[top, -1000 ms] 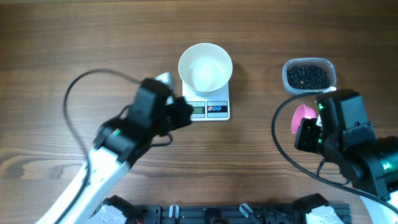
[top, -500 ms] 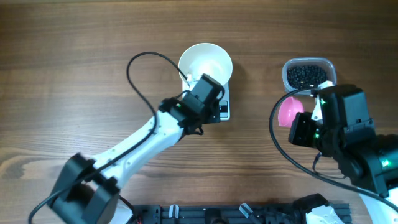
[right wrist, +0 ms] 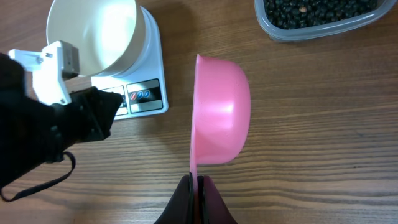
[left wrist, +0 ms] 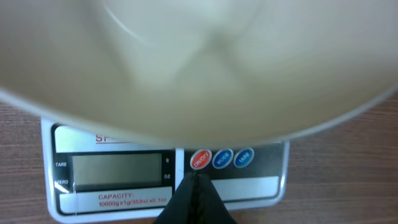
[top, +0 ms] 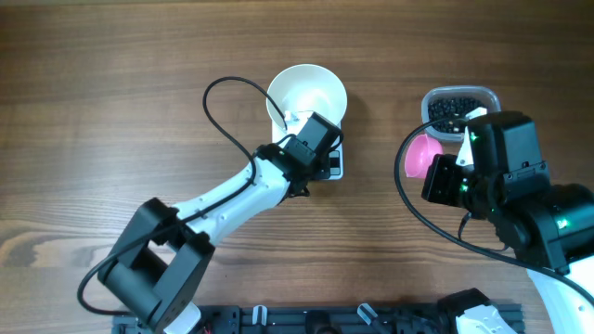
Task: Scoop item into bowl and weigh 150g on scale
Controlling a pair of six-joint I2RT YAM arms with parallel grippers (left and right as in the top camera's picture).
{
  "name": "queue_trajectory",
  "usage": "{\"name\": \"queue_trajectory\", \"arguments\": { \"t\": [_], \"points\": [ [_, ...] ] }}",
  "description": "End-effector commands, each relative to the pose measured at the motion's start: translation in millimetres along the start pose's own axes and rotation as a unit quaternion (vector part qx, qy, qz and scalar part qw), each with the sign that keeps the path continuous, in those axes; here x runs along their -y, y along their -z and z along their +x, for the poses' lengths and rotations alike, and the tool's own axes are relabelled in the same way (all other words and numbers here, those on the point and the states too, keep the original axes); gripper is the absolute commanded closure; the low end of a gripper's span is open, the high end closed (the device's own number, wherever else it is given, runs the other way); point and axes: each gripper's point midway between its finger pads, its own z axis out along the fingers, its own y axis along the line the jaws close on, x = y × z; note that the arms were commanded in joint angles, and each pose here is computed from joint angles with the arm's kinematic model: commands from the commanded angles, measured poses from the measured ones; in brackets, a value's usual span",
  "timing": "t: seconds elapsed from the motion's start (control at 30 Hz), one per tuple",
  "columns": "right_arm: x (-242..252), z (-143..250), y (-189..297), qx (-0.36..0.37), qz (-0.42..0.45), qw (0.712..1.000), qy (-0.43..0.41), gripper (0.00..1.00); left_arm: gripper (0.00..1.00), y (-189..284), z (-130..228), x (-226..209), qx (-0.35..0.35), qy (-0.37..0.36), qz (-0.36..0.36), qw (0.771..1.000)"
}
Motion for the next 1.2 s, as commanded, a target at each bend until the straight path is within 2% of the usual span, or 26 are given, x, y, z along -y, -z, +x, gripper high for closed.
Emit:
{"name": "queue_trajectory", "arguments": {
  "t": [0.0,0.47,1.17],
  "points": [
    [-3.9,-6.2,6.1,0.012,-0.01,1.0,-0.006,0.96,0.96,-8.8,-2.7,0.2,0.006,-0.006,-0.01,1.0],
    [-5.2,-8.7,6.2,0.017,-0.013,1.0,-0.005,0.96,0.96,-17.6,-9.4,7.9,0.021,-0.002,0.003,1.0],
    [-6.2,-10.8,6.2,0.021,-0.015,1.0,-0.005,0.96,0.96,-31.9,-1.1,6.2,0.008,-0.004,-0.001,1.0]
  ]
}}
